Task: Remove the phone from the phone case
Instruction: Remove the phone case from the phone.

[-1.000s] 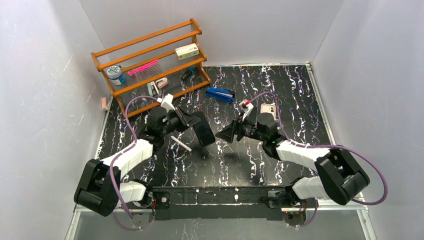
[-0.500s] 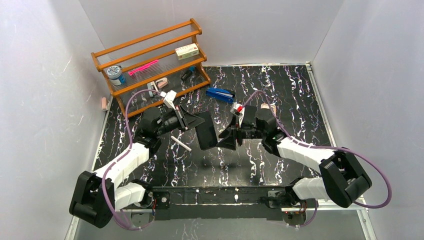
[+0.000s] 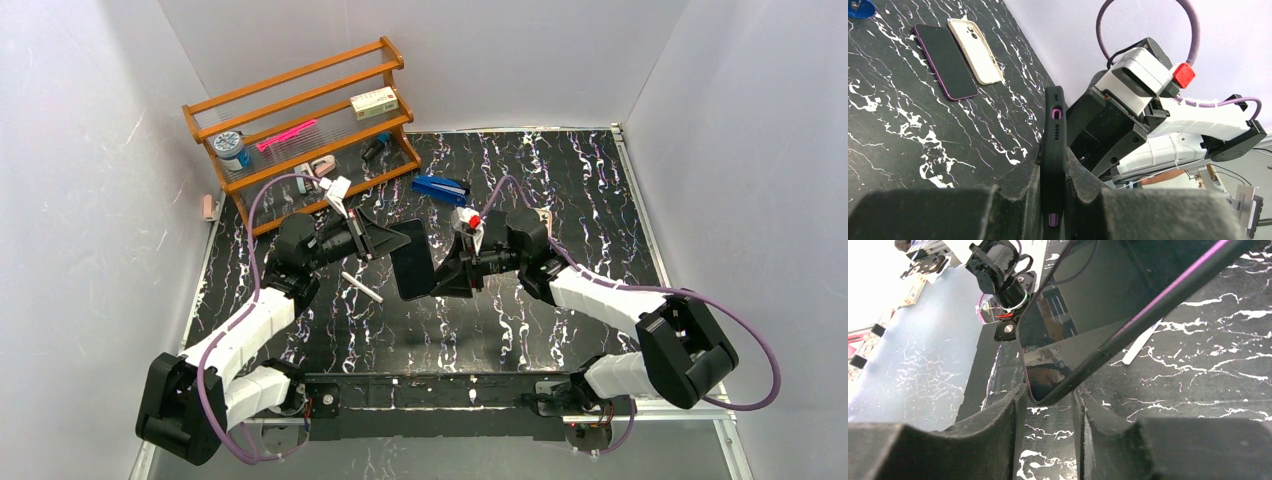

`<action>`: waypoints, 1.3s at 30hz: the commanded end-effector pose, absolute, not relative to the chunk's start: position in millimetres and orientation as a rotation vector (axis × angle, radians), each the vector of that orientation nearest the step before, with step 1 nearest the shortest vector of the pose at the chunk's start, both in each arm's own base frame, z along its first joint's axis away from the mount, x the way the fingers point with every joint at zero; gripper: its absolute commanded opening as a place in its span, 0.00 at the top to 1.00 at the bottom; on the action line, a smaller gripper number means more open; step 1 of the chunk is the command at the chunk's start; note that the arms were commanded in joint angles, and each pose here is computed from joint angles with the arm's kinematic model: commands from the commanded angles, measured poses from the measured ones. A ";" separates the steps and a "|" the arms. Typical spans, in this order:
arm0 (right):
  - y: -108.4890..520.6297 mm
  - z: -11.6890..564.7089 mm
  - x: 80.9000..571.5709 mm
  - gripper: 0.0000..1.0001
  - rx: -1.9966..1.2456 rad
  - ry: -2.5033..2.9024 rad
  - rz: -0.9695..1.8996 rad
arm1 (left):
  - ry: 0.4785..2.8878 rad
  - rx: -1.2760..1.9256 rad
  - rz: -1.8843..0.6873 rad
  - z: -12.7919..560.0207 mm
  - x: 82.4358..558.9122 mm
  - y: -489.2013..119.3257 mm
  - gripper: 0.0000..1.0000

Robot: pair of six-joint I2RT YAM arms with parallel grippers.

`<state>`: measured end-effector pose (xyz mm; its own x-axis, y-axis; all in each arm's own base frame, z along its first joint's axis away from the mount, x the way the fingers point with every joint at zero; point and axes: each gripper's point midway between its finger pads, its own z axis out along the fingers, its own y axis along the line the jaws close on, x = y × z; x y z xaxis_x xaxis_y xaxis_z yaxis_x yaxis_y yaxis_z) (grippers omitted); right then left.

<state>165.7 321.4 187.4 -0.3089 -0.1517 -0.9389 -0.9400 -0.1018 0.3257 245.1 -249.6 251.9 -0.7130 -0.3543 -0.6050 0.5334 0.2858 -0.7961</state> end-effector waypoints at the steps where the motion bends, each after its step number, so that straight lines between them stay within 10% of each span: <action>1: 327.5 207.2 162.2 0.59 -1.322 1.354 1.483 | 1.666 0.249 -1.575 301.6 235.6 -250.5 1.00; 13: 331.0 214.3 164.6 0.99 -1.411 1.261 1.409 | 1.739 0.175 -1.668 296.5 235.7 -255.8 1.00; 39: 354.4 243.6 212.8 0.99 -1.505 1.071 0.920 | 1.827 0.027 -1.793 282.7 225.3 -260.2 1.00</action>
<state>182.3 343.4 202.7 0.1036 -0.2328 -0.9670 -0.9855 -0.1555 -0.0681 231.1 -258.6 271.2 -0.8100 -0.3652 -0.4588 0.4351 0.1503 -0.8877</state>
